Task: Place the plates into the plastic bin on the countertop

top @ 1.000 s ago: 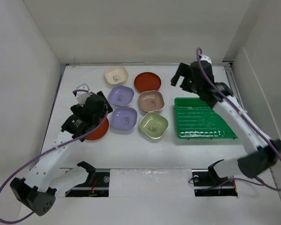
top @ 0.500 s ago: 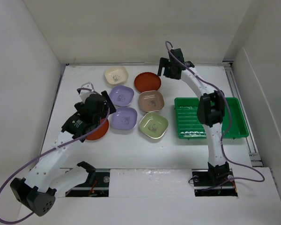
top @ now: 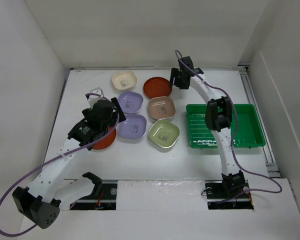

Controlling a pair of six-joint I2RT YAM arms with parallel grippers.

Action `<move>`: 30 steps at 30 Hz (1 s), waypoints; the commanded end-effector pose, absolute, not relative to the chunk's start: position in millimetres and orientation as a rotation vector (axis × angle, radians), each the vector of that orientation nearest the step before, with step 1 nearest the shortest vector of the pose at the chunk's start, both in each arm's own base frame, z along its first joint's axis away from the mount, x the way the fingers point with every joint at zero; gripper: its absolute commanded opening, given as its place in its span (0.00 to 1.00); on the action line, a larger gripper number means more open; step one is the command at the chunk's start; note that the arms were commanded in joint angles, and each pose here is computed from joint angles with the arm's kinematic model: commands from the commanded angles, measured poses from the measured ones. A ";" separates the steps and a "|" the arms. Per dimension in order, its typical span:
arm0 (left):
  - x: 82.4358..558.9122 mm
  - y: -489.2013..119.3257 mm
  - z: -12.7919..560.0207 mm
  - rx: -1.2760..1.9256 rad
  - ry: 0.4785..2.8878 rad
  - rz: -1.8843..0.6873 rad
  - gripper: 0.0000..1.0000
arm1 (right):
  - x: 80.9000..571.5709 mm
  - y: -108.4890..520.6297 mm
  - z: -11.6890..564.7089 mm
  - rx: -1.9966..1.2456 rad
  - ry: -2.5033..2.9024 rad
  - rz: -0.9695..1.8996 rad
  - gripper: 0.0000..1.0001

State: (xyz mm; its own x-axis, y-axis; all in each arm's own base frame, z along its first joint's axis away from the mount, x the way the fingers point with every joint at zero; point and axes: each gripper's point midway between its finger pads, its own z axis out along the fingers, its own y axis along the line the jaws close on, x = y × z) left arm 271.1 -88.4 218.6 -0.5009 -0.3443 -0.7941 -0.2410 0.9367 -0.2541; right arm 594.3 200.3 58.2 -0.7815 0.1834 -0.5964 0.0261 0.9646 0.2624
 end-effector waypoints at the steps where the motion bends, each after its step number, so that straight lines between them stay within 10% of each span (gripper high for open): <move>1: 274.6 -89.8 221.7 -0.406 2.099 -0.145 1.00 | 600.7 222.8 77.8 0.097 2.400 0.349 0.71; 12: 272.8 -90.2 219.7 -0.391 2.112 -0.142 1.00 | 592.2 210.5 54.2 0.101 2.460 0.222 0.49; 21: 270.6 -90.4 224.0 -0.380 2.103 -0.158 1.00 | 593.1 212.0 50.3 0.162 2.474 0.275 0.00; 30: 271.3 -85.5 227.4 -0.403 2.087 -0.136 1.00 | 617.7 180.5 179.8 0.425 2.149 0.463 0.00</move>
